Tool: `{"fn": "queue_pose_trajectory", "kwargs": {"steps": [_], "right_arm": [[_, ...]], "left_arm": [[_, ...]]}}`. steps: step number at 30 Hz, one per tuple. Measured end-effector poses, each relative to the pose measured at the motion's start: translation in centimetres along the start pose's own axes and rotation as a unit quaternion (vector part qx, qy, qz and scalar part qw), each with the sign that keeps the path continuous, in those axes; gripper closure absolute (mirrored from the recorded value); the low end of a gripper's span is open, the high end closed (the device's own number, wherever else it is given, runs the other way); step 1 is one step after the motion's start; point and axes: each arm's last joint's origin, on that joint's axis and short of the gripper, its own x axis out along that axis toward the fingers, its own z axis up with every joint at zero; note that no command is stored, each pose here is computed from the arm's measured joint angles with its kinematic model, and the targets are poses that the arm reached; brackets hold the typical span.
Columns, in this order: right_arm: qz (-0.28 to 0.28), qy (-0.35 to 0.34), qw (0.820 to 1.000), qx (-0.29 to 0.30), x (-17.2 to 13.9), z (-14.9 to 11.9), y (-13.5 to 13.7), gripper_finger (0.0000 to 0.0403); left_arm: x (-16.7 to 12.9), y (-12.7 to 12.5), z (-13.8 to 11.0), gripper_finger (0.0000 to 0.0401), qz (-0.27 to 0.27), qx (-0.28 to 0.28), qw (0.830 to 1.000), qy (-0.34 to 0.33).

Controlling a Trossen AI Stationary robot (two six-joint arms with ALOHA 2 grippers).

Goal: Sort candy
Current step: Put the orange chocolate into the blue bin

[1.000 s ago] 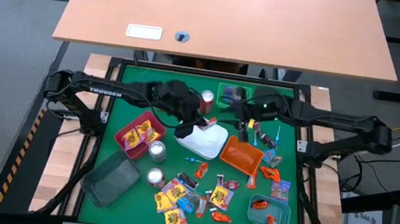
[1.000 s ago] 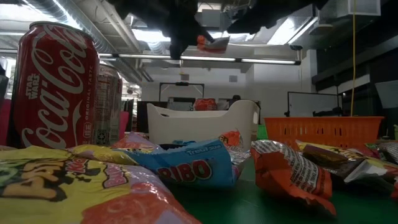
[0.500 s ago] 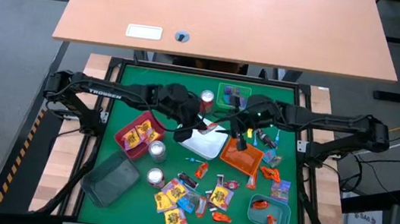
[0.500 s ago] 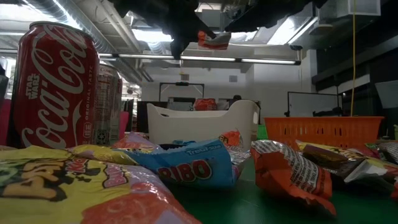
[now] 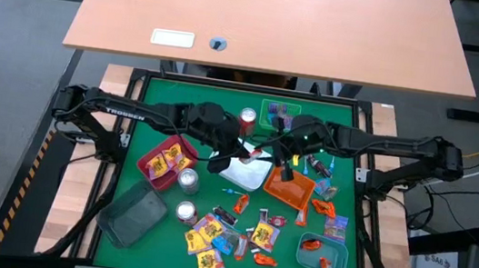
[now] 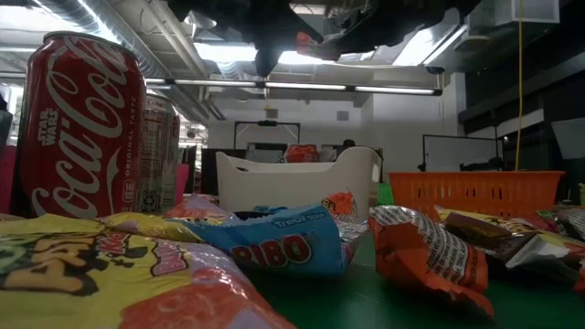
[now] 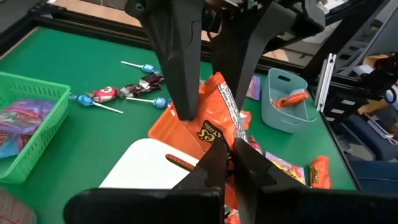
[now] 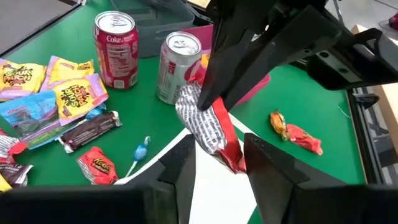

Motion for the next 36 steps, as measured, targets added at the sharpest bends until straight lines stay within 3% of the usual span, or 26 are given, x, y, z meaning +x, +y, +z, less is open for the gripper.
{"fn": "queue_pose_trajectory", "kwargs": {"steps": [13,24,36], "right_arm": [[0.006,-0.002,1.0,0.0,0.0,0.0,0.0,0.0387],[0.006,-0.002,1.0,0.001,0.0,0.0,0.0,0.0387],[0.014,0.021,0.999,0.03,-3.2,0.1,0.7,0.0391]], "left_arm": [[0.0,0.0,0.0,0.0401,0.002,-0.001,1.0,0.002],[0.0,0.1,0.0,0.0394,0.016,-0.001,1.0,-0.001],[0.0,0.3,0.1,0.029,0.044,-0.001,0.999,-0.008]]}}
